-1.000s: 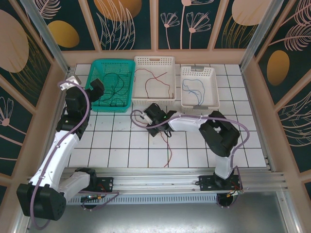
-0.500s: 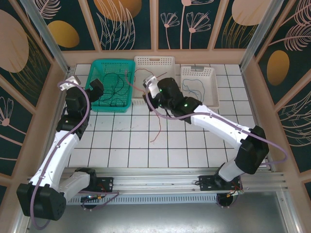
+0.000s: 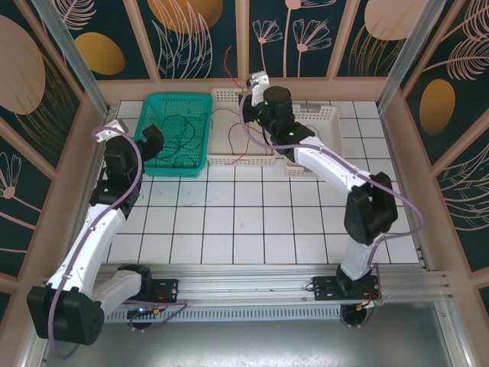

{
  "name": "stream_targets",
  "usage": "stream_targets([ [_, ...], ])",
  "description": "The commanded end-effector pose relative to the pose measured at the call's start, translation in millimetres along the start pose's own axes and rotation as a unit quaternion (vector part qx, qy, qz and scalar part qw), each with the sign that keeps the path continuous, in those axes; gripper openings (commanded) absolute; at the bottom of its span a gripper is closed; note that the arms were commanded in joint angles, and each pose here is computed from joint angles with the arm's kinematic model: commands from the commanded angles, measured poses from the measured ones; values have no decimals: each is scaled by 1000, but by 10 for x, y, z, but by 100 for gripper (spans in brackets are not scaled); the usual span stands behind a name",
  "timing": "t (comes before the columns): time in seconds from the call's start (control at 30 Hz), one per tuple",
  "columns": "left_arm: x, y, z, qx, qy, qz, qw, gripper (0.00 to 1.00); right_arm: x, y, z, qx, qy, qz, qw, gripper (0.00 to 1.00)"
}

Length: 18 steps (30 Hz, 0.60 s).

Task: Untangle the cables

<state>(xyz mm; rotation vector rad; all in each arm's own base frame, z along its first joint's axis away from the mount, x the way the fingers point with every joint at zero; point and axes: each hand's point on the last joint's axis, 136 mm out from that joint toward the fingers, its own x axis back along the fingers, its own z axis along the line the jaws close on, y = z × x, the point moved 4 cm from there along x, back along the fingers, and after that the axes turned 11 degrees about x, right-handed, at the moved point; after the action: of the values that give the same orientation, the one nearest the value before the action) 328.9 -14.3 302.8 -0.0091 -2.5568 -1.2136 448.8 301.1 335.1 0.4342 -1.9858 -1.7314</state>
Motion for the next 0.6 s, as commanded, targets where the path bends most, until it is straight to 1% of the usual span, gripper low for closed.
stream_targets([
  [0.0, -8, 48, -12, -4, -5, -14, 1000, 98, -230, 99, -263, -5, -66, -53, 996, 0],
  [0.2, -30, 27, -16, -5, -6, -10, 1000, 98, -676, -204, -478, -2, -119, -45, 992, 0],
  [0.3, -44, 14, -10, -7, -5, -8, 1000, 98, -828, -338, -479, -7, -121, -38, 992, 0],
  [0.43, -54, 3, -13, -9, -5, -5, 1000, 99, -929, -735, -451, -9, -121, -6, 993, 0],
  [0.57, -57, 6, -7, -9, -4, -6, 1000, 99, -890, -1219, -377, -11, -106, 49, 993, 0],
])
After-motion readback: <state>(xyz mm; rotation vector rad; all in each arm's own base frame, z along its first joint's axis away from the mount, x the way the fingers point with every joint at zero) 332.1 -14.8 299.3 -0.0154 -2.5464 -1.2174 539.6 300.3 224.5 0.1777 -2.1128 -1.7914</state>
